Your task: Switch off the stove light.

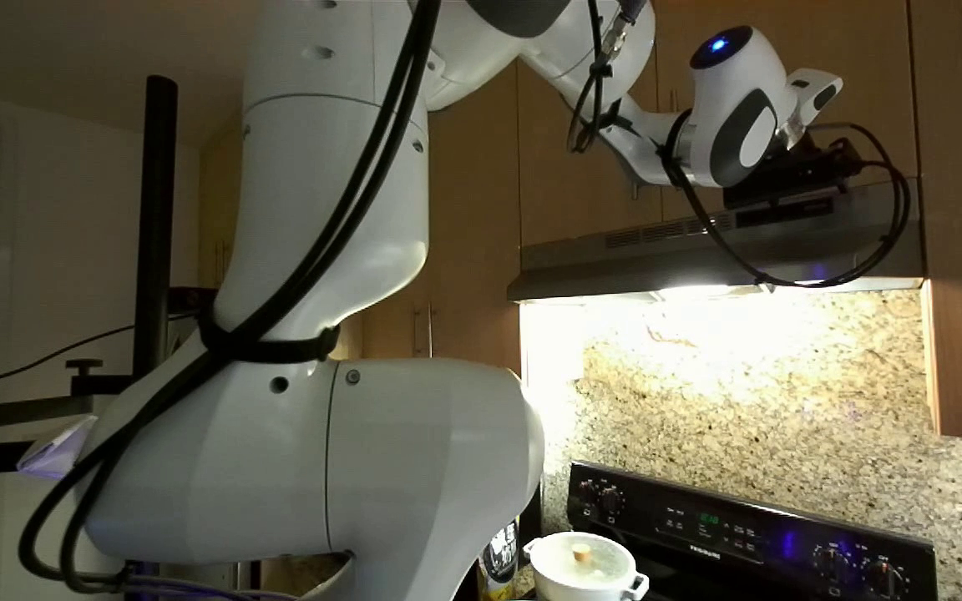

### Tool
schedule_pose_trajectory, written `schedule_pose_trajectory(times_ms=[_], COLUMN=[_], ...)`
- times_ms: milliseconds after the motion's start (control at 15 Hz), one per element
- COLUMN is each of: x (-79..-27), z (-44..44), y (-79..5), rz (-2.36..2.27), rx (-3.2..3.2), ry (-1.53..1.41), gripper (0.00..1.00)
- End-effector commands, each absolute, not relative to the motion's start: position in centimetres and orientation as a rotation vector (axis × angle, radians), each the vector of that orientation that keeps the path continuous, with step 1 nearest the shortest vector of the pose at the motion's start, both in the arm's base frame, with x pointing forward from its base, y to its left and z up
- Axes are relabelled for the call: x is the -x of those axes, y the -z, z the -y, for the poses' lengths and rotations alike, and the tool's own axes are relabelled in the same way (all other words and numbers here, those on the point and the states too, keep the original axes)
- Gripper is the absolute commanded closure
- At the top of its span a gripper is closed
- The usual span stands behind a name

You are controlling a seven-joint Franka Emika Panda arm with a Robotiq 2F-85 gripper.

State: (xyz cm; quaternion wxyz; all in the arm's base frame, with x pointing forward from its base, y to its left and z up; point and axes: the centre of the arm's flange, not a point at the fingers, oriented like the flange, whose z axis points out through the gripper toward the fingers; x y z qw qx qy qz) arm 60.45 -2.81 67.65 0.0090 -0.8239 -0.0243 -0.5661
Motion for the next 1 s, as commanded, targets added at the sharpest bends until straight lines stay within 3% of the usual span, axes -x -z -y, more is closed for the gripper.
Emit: schedule_pose_trajectory(times_ms=[0,933], x=[-62.8,-64.2], z=[2.5,2.9], y=[-67.2,-66.4], rz=[0.037,-0.007], rx=[2.593,2.634], ry=[1.769,1.734], gripper=[0.00,0.00])
